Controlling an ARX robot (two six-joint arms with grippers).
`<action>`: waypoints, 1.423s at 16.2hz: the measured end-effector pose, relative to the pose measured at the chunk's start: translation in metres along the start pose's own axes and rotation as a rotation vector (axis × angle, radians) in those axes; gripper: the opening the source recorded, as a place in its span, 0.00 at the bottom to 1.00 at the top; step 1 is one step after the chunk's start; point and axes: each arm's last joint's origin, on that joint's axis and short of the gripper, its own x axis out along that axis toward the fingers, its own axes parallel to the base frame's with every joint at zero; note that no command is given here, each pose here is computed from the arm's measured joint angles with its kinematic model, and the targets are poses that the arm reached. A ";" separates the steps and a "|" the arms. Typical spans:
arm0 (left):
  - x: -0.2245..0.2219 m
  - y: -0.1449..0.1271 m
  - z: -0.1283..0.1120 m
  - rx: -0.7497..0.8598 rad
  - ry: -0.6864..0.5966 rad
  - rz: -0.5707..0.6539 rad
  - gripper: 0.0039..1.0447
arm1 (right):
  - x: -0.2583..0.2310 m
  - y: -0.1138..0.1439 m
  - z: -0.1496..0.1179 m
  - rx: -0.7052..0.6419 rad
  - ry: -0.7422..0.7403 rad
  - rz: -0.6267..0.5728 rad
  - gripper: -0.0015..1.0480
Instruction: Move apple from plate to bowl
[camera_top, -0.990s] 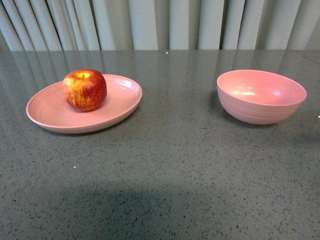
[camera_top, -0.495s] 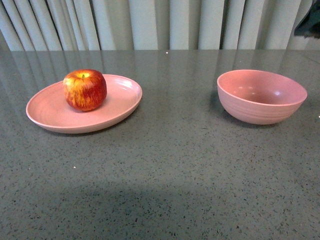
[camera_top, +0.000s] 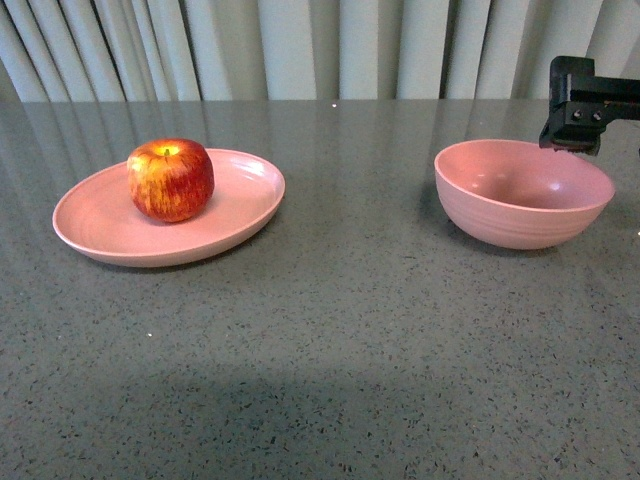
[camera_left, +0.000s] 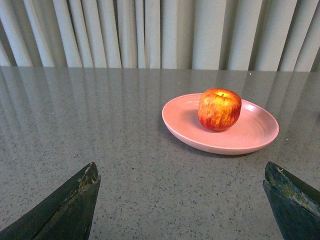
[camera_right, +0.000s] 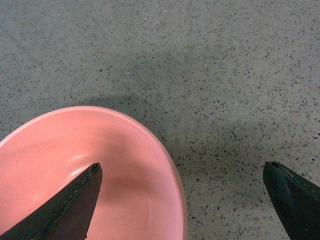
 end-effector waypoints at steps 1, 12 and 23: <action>0.000 0.000 0.000 0.000 0.000 0.000 0.94 | 0.002 0.000 0.000 0.001 0.003 -0.007 0.94; 0.000 0.000 0.000 0.000 0.000 0.000 0.94 | 0.026 0.005 -0.006 0.002 0.070 -0.043 0.05; 0.000 0.000 0.000 0.000 0.000 0.000 0.94 | -0.022 0.022 0.036 0.002 -0.039 0.066 0.03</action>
